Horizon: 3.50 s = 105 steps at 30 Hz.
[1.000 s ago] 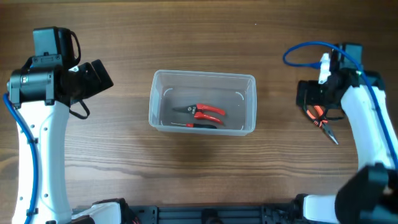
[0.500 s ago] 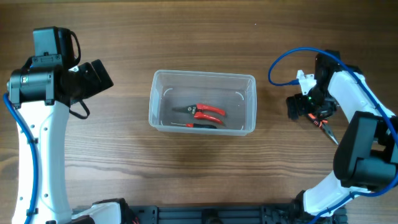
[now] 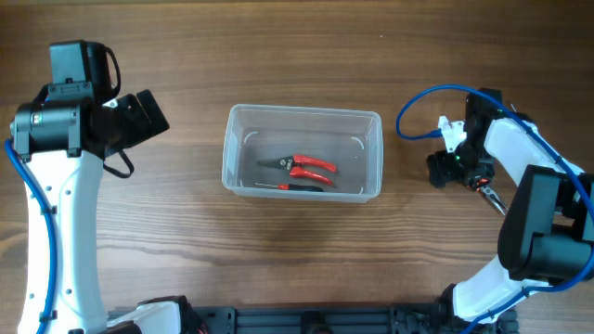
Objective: Pack container
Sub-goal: 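Grasp the orange-black pliers with the right gripper, then place the pliers into the container and open the right gripper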
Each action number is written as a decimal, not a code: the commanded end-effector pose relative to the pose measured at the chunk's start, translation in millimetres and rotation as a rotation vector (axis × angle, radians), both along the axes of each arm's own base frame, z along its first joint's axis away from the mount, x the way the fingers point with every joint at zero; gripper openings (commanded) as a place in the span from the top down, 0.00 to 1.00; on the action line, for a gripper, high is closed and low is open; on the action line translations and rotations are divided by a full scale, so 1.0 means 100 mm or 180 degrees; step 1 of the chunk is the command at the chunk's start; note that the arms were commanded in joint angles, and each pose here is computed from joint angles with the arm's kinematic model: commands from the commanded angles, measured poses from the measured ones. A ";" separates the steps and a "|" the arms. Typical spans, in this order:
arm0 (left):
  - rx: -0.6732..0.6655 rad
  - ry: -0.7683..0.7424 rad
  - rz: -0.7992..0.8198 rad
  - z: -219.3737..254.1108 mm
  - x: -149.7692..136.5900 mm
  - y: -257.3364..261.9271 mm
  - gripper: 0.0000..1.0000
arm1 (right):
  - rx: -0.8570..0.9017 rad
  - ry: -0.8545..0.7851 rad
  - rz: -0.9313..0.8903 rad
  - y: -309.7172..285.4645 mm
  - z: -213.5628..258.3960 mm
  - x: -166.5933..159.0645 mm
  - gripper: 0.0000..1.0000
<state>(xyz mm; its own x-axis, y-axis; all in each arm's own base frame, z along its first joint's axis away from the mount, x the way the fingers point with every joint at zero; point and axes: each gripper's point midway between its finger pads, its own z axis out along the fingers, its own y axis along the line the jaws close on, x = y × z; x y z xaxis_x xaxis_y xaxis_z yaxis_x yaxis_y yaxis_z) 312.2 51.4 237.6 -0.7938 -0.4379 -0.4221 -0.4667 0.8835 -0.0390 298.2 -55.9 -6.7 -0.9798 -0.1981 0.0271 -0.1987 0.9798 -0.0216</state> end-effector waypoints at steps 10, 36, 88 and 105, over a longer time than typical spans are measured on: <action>-0.0045 0.0063 0.0045 -0.04 -0.03 0.00 0.00 | 0.0027 0.0161 -0.0109 0.02 -0.12 -0.15 0.49; -0.0059 0.0173 0.0046 -0.07 -0.11 -0.01 0.00 | 0.0004 0.0030 -0.0100 0.00 -0.13 -0.05 0.87; -0.0058 0.0133 0.0054 -0.06 -0.08 -0.01 0.00 | 0.0699 -0.0414 0.3524 3.55 0.92 0.04 0.96; -0.0057 0.0129 0.0054 -0.06 -0.08 -0.01 0.00 | 0.0635 -0.0976 0.2630 3.30 1.49 0.41 0.16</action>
<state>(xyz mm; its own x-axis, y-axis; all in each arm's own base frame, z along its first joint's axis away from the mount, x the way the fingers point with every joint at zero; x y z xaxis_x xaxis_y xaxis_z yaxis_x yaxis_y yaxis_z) 303.8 50.6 233.9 -0.8092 -0.4390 -0.3904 -0.4676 0.8836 -0.0244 326.8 277.5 71.5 -0.4175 -0.8898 -0.1845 -0.9083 0.4143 0.0572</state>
